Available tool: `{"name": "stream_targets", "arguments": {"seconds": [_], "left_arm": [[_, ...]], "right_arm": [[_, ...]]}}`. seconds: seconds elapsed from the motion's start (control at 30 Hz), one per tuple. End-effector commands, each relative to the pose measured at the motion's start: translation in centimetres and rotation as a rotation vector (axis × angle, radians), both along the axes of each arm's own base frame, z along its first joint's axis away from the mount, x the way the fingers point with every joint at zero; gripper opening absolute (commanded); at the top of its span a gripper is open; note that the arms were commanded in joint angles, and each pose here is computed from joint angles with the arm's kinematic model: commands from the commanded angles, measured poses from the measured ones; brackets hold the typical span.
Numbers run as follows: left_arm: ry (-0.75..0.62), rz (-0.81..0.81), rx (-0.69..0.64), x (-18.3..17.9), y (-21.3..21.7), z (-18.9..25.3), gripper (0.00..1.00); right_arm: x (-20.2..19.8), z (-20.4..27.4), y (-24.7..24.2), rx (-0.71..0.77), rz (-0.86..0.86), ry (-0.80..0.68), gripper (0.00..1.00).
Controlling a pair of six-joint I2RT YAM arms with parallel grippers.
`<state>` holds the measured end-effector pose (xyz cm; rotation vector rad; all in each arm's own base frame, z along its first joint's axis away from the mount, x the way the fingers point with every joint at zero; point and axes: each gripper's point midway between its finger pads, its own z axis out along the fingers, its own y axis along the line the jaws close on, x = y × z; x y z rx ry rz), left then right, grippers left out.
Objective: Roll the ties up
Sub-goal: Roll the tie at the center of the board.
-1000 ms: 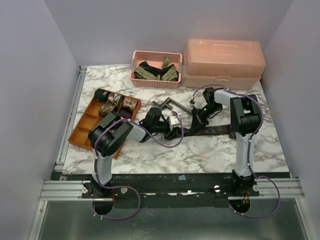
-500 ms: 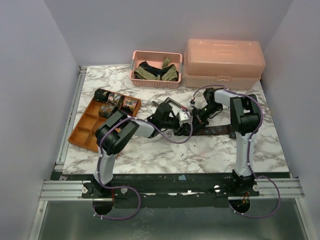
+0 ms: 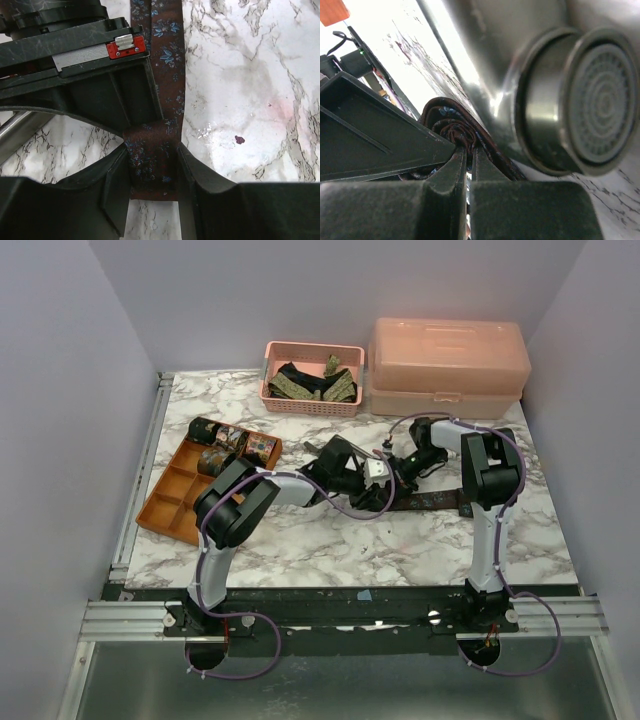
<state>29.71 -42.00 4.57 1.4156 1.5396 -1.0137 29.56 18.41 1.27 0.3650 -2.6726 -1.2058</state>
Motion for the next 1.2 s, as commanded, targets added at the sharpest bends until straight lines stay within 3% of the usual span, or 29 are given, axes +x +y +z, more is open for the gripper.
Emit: {"name": "stream_targets", "arguments": {"seconds": [0.0, 0.17, 0.43, 0.77, 1.03, 1.17], "left_arm": [[0.104, 0.088, 0.370, -1.4, 5.1, -9.4, 0.35], [0.110, 0.093, 0.434, -1.8, 6.7, -10.1, 0.37], [0.146, 0.116, 0.510, -2.3, 8.0, -11.3, 0.25], [0.154, 0.056, 0.649, -3.9, 9.9, -12.6, 0.19], [0.169, 0.021, 0.704, -4.9, 10.4, -13.3, 0.19], [0.176, 0.008, 0.706, -5.1, 10.3, -13.3, 0.19]], "right_arm": [[1.6, -4.9, -0.3, -0.065, 0.080, -0.177, 0.01], [1.4, -4.6, -0.1, -0.049, 0.079, -0.175, 0.01], [1.2, -3.1, -0.2, -0.031, 0.098, -0.207, 0.01], [4.3, 1.1, -1.2, 0.081, -0.005, -0.174, 0.26], [4.2, 4.0, -1.8, 0.150, -0.020, -0.171, 0.38], [3.3, 5.9, -1.0, 0.224, -0.032, -0.152, 0.50]]}}
